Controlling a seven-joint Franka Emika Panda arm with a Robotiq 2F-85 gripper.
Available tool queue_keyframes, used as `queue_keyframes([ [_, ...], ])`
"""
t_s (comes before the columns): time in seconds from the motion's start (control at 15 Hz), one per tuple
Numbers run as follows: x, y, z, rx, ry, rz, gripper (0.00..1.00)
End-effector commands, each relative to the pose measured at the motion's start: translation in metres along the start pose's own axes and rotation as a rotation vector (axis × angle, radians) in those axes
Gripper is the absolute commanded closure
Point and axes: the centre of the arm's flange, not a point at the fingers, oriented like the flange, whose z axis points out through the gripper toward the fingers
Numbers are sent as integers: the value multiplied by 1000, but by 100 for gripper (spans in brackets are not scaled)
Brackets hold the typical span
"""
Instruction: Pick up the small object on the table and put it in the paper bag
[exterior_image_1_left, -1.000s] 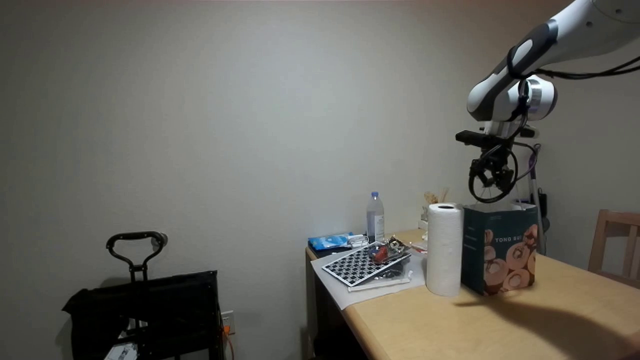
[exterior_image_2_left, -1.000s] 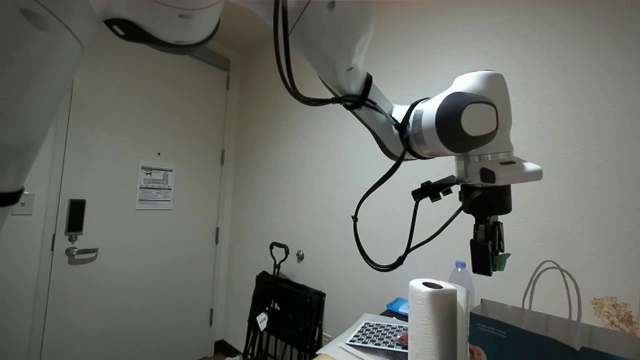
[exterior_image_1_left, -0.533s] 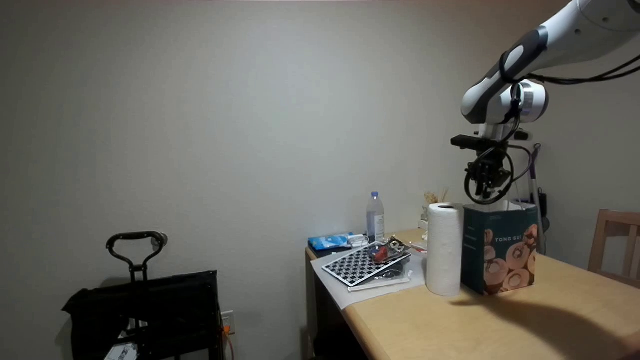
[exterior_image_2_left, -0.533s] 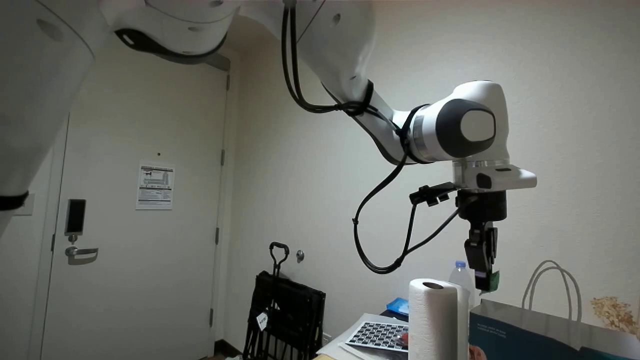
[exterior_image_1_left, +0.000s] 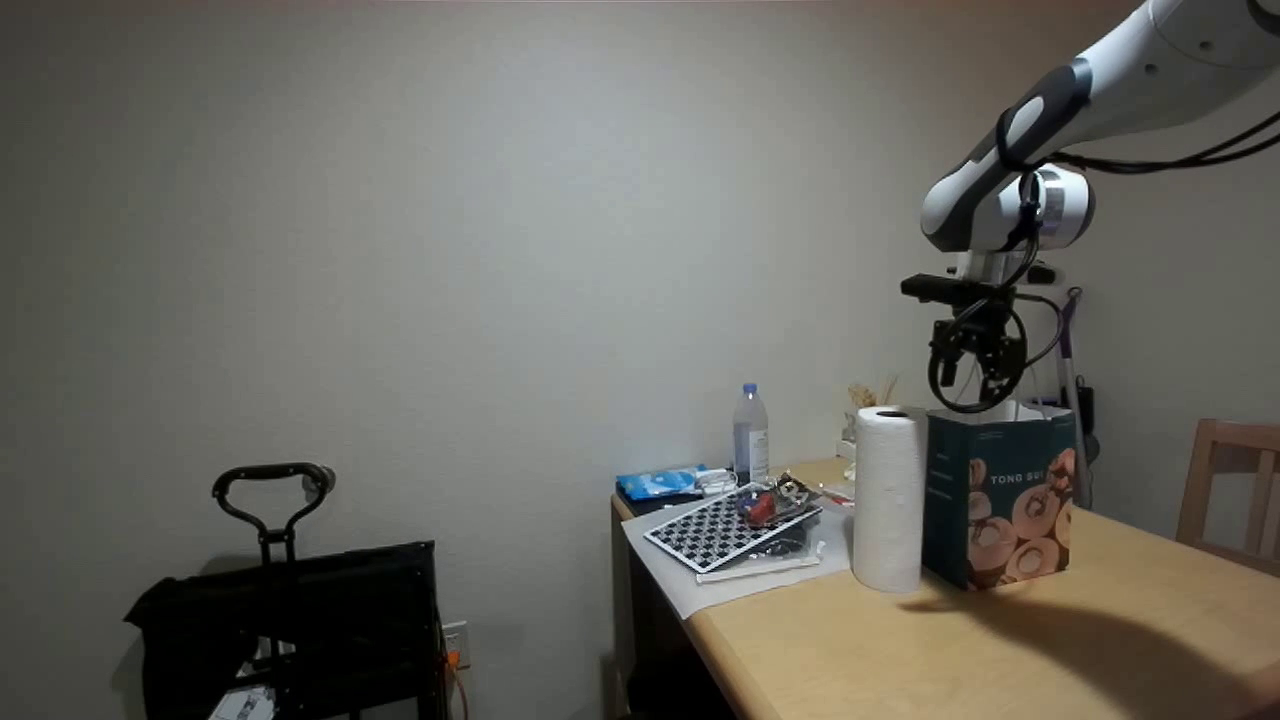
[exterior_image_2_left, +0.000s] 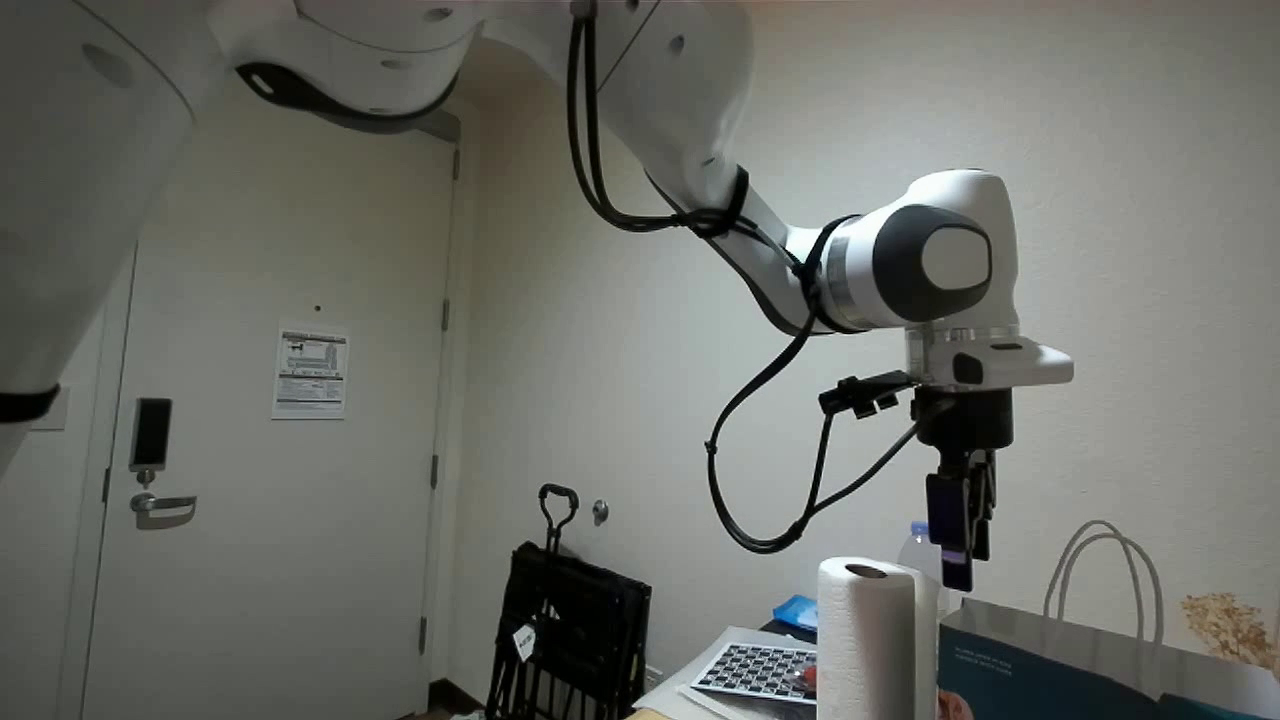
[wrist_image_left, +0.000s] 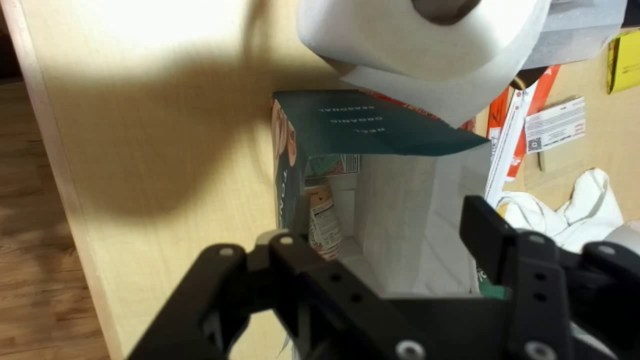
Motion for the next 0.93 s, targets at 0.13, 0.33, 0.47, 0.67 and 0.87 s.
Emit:
queue_keyframes([
  [0.13,0,0,0,-2,-1,0,4],
  [0.33,0,1,1,-6,-3,0,0],
  [0.47,0,1,1,-7,-3,0,0],
  [0.67,0,1,1,-8,-3,0,0],
  [0.87,0,1,1,-8,-3,0,0],
])
